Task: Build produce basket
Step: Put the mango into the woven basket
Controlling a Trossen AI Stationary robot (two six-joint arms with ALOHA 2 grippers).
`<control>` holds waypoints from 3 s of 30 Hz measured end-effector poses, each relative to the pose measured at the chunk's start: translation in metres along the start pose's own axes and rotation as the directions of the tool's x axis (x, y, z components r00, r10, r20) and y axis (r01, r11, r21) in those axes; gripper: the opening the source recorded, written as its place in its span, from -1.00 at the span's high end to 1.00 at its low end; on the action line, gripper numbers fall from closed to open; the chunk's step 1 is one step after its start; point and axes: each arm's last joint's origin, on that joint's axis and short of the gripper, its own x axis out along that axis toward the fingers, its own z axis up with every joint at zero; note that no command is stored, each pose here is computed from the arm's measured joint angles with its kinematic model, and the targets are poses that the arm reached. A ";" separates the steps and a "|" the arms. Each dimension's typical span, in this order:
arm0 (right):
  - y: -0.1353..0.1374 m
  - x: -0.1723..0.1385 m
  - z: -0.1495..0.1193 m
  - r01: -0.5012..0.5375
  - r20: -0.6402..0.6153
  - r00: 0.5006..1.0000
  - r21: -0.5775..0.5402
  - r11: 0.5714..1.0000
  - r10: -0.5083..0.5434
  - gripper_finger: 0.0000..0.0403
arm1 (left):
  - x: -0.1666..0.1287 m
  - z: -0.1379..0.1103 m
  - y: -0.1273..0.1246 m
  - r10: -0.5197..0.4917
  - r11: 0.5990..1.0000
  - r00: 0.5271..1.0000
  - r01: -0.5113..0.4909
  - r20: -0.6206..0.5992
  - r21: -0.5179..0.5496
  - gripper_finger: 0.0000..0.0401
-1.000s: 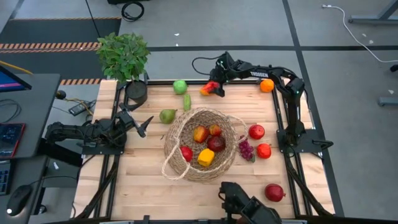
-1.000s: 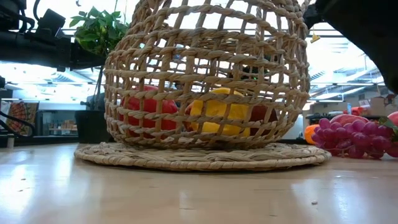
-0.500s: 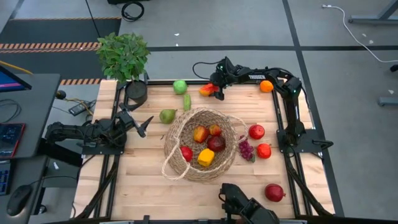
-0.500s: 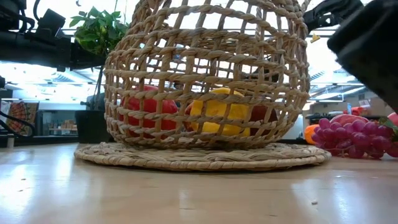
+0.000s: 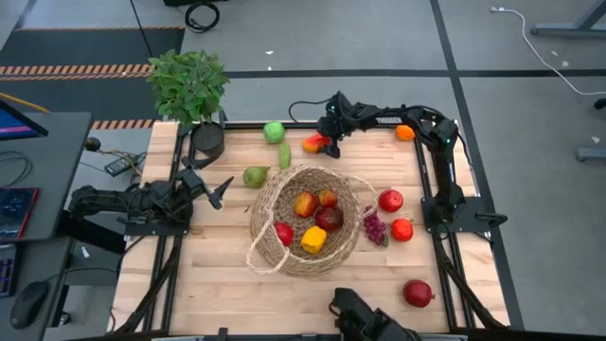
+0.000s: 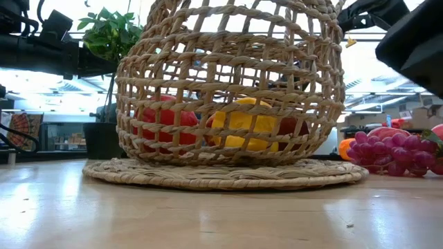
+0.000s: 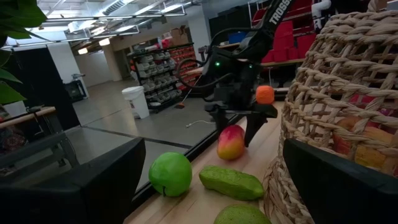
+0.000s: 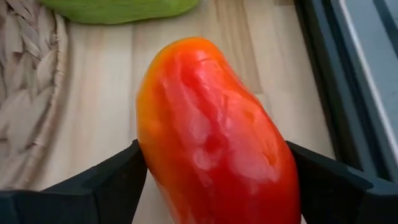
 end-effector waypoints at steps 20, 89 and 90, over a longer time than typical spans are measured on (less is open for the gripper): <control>0.016 -0.053 0.045 0.050 0.087 0.994 0.181 0.982 -0.067 -0.73 | 0.000 0.000 0.000 0.000 1.000 1.000 0.000 0.000 0.000 -0.93; 0.359 -0.245 0.149 -0.015 0.325 0.946 0.060 0.998 -0.005 -0.74 | 0.000 0.000 0.000 0.000 1.000 1.000 0.000 0.000 0.000 -0.93; 0.359 -0.248 0.150 -0.016 0.328 0.945 0.062 0.998 -0.005 -0.74 | 0.000 0.000 0.000 0.000 1.000 1.000 0.000 0.000 0.000 -0.93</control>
